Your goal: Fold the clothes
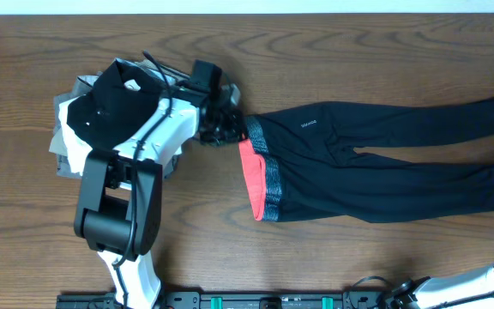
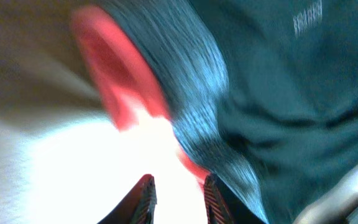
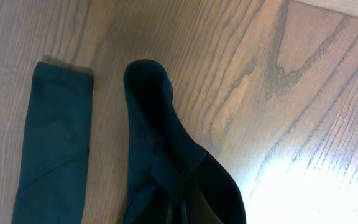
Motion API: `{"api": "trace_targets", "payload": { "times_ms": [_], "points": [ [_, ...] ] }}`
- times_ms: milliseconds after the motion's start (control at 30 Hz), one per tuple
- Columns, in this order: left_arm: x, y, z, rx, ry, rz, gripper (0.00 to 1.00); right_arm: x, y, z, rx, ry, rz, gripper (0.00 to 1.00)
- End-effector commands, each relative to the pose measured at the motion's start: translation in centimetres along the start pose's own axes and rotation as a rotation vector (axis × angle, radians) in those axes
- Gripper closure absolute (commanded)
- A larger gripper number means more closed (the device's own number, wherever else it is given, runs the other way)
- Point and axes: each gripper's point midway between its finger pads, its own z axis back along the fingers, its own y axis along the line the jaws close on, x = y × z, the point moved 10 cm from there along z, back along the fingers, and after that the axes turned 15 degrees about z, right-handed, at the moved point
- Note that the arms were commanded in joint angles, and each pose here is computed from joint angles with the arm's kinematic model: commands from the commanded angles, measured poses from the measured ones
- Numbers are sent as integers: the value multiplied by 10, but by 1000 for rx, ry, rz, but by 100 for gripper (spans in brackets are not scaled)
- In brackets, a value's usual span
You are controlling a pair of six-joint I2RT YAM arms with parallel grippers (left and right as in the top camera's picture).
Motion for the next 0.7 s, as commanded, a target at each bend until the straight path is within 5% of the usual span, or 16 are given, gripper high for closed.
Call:
{"api": "trace_targets", "payload": {
  "times_ms": [0, 333, 667],
  "points": [
    [-22, -22, -1, -50, 80, -112, 70, 2, 3, 3, 8, -11, -7, 98],
    [-52, -13, -26, 368, 22, -156, 88, 2, 4, 3, 8, -9, -6, 97],
    [-49, -13, -18, 324, 14, -99, 86, 2, 4, 3, 9, -9, -4, 98]
  ]
}}
